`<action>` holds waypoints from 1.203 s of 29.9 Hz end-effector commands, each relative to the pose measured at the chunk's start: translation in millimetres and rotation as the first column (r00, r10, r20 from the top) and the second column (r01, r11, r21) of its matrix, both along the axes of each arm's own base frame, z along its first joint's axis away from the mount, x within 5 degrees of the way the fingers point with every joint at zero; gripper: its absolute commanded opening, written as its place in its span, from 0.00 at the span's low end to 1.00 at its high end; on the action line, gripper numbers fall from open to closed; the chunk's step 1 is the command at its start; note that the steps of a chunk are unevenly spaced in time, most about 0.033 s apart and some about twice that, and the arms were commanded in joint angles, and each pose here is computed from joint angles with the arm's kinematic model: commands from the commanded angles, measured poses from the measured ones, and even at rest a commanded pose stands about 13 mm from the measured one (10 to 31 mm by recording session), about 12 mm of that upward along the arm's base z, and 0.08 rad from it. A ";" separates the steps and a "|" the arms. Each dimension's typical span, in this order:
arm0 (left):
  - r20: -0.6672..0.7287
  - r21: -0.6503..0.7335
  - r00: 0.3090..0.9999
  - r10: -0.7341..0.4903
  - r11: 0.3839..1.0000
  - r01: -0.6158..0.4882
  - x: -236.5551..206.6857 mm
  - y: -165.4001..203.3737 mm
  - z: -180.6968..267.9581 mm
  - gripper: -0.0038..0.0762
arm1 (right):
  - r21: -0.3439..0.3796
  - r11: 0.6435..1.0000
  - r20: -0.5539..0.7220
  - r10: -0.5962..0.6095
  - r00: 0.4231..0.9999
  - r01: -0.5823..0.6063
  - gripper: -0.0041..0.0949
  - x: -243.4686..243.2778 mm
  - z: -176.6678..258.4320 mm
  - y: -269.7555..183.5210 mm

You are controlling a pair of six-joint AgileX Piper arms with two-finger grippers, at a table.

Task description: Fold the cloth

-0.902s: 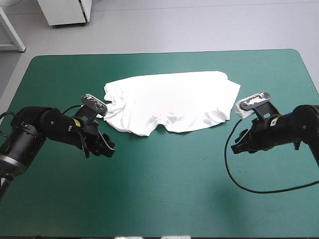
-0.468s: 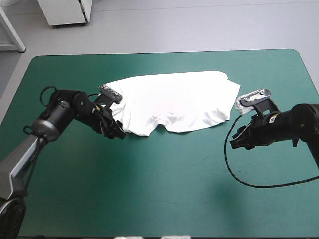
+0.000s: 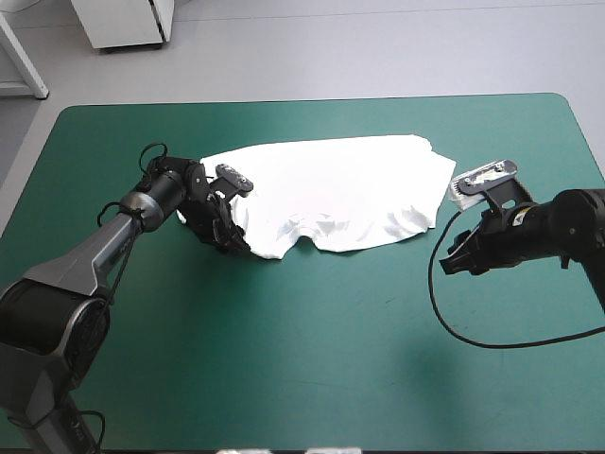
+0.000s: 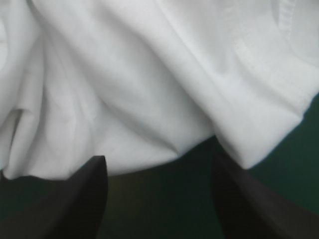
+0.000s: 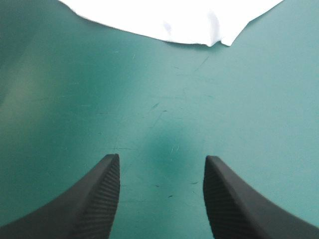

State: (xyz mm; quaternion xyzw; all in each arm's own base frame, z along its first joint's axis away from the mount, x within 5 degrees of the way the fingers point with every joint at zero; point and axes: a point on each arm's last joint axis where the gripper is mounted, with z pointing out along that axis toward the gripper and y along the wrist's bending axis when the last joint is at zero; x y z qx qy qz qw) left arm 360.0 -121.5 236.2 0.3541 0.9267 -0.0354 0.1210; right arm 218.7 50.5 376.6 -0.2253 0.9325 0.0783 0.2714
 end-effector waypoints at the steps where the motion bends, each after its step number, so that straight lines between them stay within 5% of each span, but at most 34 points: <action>1: 0.054 -0.022 0.999 -0.003 1.000 0.004 1.8 -2.8 17.1 0.60 | 0.022 1.000 0.102 -0.010 0.995 0.008 0.54 -0.6 20.9 -1.0; 10: 0.005 -0.014 1.000 0.014 1.000 -0.014 12.2 -6.4 -11.1 0.56 | -0.040 0.999 0.138 -0.024 0.990 0.029 0.54 5.6 20.5 -6.1; 17: -0.011 -0.020 1.000 0.026 0.999 -0.026 14.3 -7.8 -18.3 0.03 | -0.076 0.995 0.060 -0.067 0.996 0.071 0.54 37.8 -3.8 -5.6; 36: -0.054 -0.027 0.998 0.045 0.999 -0.046 10.8 -8.3 -18.8 0.04 | -0.068 0.996 -0.119 -0.070 0.990 0.062 0.54 181.5 -71.1 18.3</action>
